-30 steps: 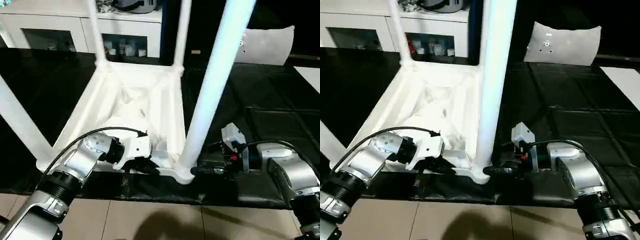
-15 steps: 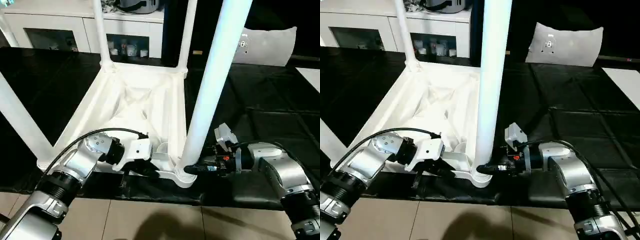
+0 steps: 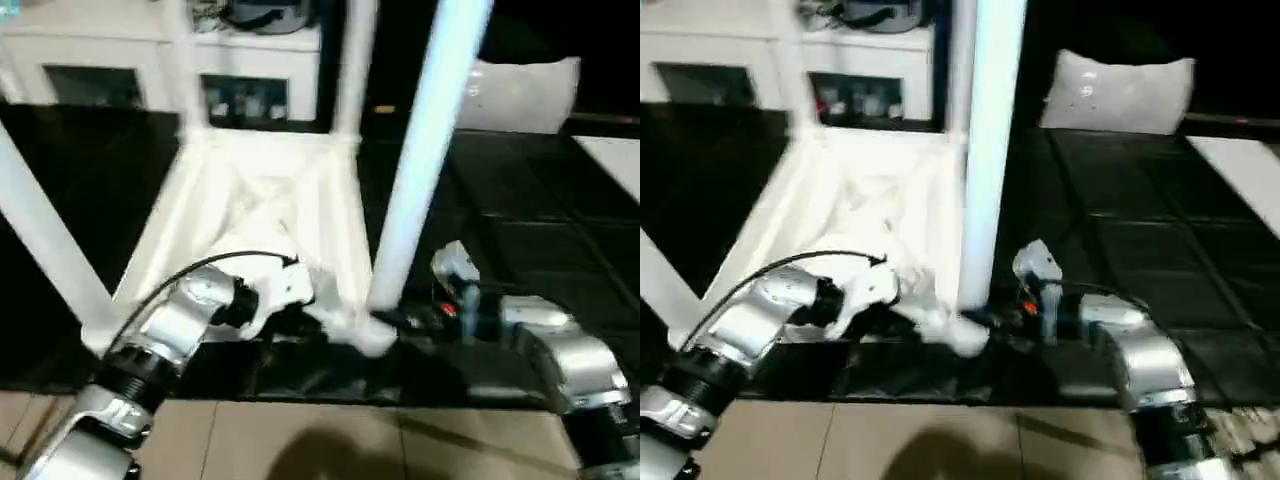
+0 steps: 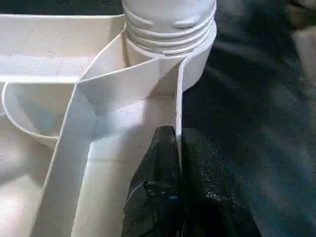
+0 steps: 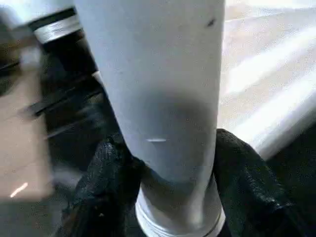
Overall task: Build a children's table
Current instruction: Rotate leg to tighten
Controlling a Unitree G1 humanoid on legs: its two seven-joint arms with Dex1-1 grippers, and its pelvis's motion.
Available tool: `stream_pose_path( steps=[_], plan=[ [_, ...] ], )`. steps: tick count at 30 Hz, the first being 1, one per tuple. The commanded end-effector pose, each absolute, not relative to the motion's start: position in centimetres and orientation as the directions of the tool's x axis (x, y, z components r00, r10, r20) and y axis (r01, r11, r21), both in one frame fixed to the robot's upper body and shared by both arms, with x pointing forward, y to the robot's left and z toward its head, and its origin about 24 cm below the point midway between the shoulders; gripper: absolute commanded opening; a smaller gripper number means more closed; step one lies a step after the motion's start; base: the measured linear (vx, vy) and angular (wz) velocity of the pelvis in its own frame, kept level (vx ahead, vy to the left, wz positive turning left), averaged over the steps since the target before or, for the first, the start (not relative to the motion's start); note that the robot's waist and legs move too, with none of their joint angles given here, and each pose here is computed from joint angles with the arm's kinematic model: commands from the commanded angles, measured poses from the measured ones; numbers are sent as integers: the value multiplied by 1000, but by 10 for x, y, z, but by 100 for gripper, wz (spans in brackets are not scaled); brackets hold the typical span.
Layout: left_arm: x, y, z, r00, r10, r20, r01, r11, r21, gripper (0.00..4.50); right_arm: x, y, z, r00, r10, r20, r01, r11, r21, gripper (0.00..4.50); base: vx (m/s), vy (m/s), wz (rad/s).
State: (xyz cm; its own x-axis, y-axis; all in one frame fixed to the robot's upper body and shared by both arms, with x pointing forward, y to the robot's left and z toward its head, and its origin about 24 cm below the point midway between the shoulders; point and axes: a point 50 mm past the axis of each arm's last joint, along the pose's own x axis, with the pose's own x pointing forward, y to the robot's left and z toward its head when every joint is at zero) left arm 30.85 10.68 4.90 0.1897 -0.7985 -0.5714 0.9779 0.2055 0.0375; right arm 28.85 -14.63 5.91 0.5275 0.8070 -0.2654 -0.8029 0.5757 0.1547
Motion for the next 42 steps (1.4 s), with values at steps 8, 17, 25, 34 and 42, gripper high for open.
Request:
stream_pose_path(
  steps=[8,17,25,34,42],
  plan=[
    [342,44,80,526,-746,-407,842,524,128,0,316,-92,55,797,521,-306,-502,853,145,195,0,0,0],
    [340,46,74,510,-747,-427,857,486,173,0,317,-103,58,847,472,-247,-458,882,113,297,18,1,-1],
    [332,71,60,427,-769,-476,902,397,168,0,313,-125,71,824,551,-131,-545,835,78,374,0,0,0],
    [310,104,56,127,-819,-559,990,69,124,0,298,-160,77,524,820,-232,-848,528,-49,431,0,0,0],
    [302,114,57,-2,-795,-606,989,-91,115,0,290,-170,77,297,908,-295,-950,312,7,404,0,0,0]
  ],
)
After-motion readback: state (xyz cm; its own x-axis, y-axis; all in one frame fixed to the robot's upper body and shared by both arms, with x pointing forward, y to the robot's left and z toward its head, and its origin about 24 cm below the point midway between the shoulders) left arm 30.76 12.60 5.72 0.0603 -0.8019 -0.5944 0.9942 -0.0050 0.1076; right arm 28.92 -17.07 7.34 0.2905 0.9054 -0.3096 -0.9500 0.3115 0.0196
